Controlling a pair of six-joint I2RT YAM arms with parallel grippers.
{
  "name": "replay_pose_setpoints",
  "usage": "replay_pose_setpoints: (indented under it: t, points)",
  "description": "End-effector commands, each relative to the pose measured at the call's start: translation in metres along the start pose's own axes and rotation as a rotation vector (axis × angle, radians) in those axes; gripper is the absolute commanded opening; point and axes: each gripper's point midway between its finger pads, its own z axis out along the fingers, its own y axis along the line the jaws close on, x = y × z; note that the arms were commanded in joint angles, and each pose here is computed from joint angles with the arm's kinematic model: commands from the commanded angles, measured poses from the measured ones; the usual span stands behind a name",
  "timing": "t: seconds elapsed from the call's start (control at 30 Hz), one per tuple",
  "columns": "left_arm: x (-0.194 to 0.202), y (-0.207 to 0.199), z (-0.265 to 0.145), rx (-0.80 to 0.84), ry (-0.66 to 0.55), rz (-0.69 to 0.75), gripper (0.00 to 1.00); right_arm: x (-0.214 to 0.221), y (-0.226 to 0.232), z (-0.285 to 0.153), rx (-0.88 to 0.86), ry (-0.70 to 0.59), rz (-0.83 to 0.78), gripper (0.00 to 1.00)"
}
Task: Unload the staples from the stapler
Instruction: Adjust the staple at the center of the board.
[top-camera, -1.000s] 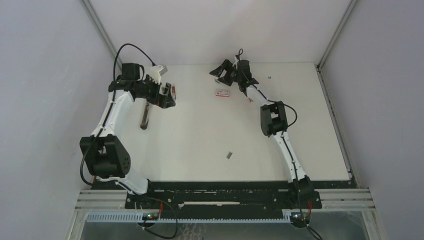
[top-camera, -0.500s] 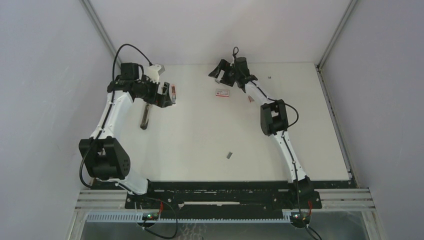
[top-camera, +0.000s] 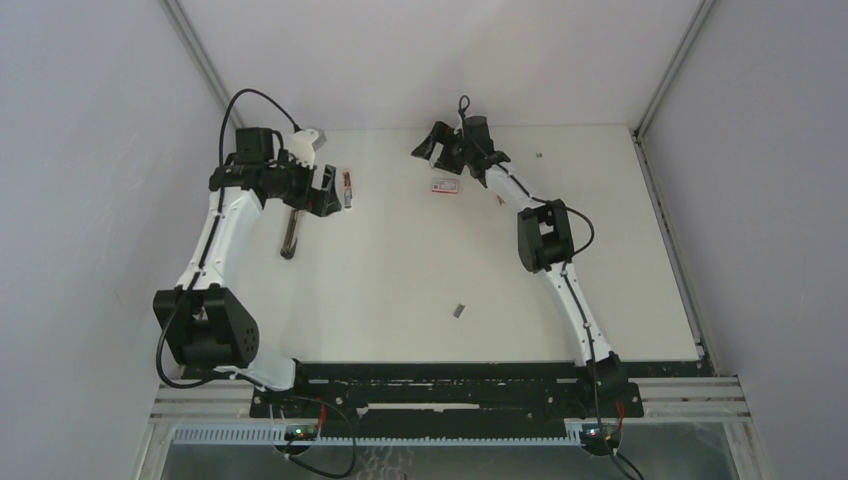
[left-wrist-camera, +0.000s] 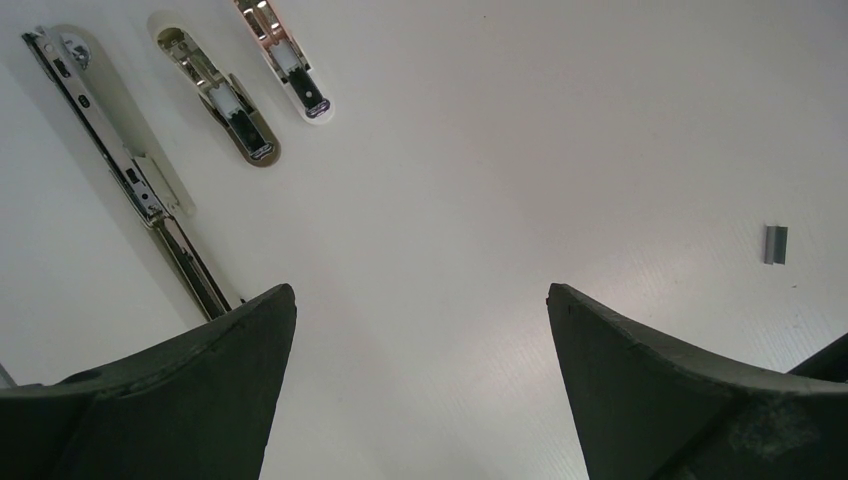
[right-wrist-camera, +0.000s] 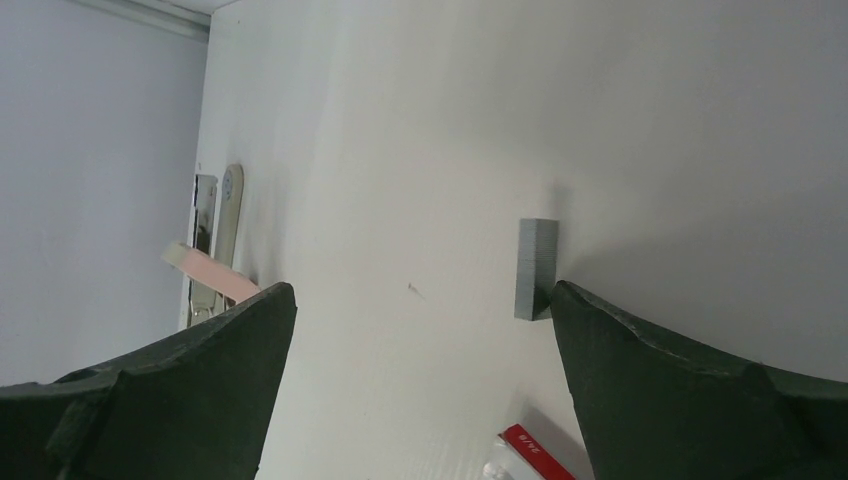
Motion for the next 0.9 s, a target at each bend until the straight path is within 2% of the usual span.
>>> replay_pose_setpoints:
  t: [0.0,0.2,0.37,0.5,0.63,0.8,0.87]
  points:
    - [-0.001,-0.002,-0.009,-0.011,-0.026,0.001,1.00,-0.002,0.039,0.001,-0.072,-0.014,-0.052,1.00]
    - [-0.003,-0.001,-0.008,-0.010,-0.028,-0.006,1.00,0.005,0.042,0.005,-0.065,-0.007,-0.034,1.00]
    - [-0.011,0.020,0.001,-0.132,0.006,-0.008,1.00,-0.009,0.056,-0.004,-0.075,-0.024,-0.154,1.00]
    - [-0.044,0.026,0.008,-0.195,-0.002,0.049,1.00,-0.029,0.086,-0.028,-0.158,-0.022,-0.207,1.00]
    - [-0.093,0.021,0.027,-0.177,-0.044,0.082,1.00,-0.050,0.115,-0.062,-0.254,-0.007,-0.277,1.00]
    - [-0.154,0.002,0.066,-0.082,-0.100,0.138,1.00,-0.070,0.118,-0.108,-0.281,0.028,-0.374,1.00]
    - [-0.176,-0.003,0.083,-0.061,-0.156,0.164,1.00,-0.075,0.110,-0.126,-0.267,0.045,-0.402,1.00]
